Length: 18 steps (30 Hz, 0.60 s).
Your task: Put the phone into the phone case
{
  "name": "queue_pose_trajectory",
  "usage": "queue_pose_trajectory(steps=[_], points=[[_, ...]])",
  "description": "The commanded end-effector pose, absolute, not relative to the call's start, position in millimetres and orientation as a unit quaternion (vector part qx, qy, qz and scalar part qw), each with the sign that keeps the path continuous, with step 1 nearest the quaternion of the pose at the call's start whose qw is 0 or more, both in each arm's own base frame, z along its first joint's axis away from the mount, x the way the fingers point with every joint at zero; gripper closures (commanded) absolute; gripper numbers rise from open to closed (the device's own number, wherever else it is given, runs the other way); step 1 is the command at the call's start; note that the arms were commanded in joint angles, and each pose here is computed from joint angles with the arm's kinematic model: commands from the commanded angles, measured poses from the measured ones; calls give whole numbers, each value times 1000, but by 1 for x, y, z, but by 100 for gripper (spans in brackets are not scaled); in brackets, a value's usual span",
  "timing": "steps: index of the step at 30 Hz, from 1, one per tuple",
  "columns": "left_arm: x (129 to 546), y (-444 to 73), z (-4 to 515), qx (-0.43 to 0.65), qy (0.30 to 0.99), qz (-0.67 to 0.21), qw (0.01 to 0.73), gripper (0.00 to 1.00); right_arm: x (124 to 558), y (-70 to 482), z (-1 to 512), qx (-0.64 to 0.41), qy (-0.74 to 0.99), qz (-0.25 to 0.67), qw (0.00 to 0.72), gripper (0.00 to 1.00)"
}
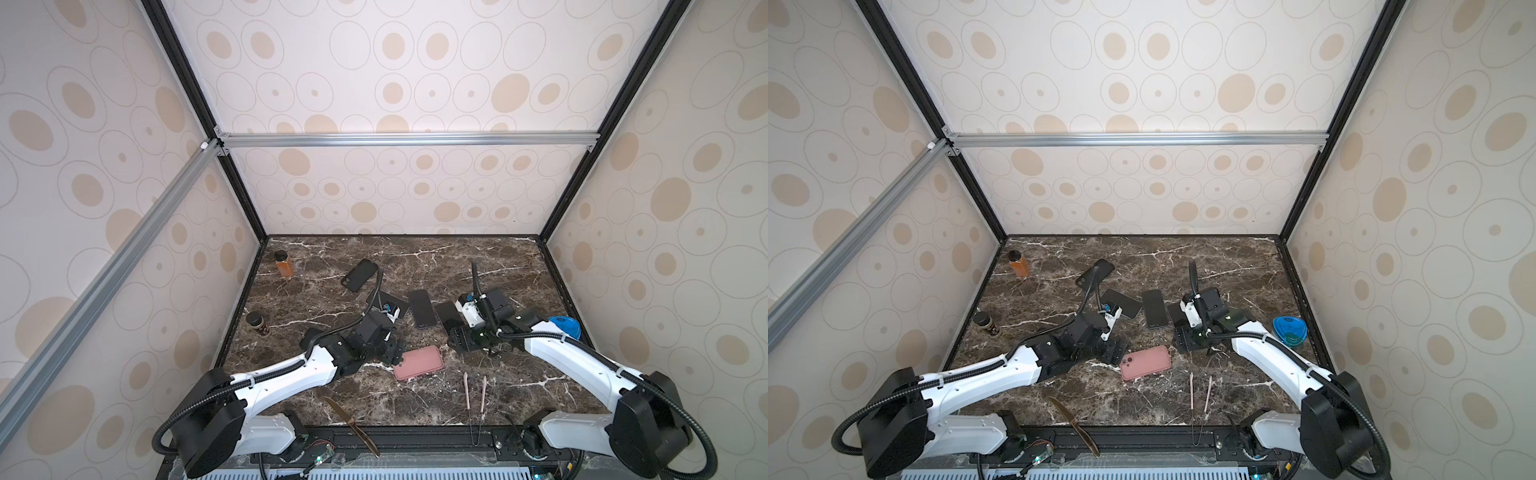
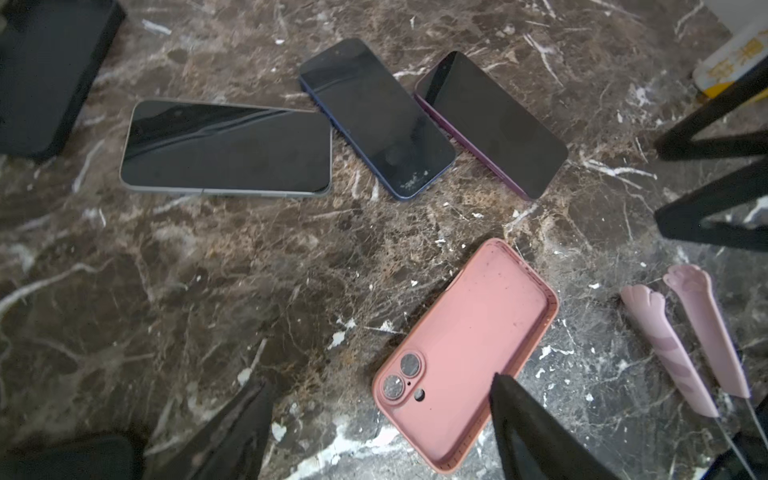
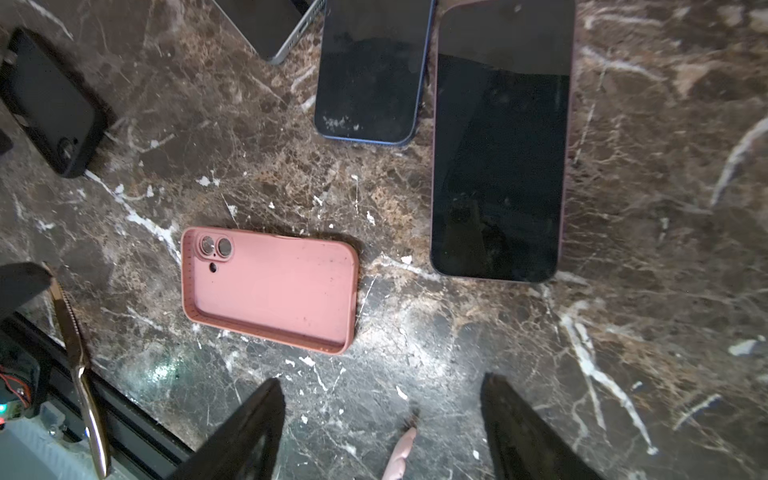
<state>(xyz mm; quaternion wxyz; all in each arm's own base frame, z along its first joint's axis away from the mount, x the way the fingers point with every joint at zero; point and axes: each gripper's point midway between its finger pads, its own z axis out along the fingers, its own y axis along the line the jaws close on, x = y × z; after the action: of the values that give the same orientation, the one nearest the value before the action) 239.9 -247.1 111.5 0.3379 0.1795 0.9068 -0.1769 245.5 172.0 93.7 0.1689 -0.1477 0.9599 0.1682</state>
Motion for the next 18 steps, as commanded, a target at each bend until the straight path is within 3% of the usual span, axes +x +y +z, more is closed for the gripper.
queue_pose_trajectory(steps=[1,8,18], points=[[231,-238,116,87,914,-220,331,18,252,182,93,-143,958,173,179,25],[201,-232,99,40,903,-304,300,26,244,196,78,-135,958,202,150,32],[185,-240,77,42,900,-346,263,38,232,199,54,-105,962,220,120,39]])
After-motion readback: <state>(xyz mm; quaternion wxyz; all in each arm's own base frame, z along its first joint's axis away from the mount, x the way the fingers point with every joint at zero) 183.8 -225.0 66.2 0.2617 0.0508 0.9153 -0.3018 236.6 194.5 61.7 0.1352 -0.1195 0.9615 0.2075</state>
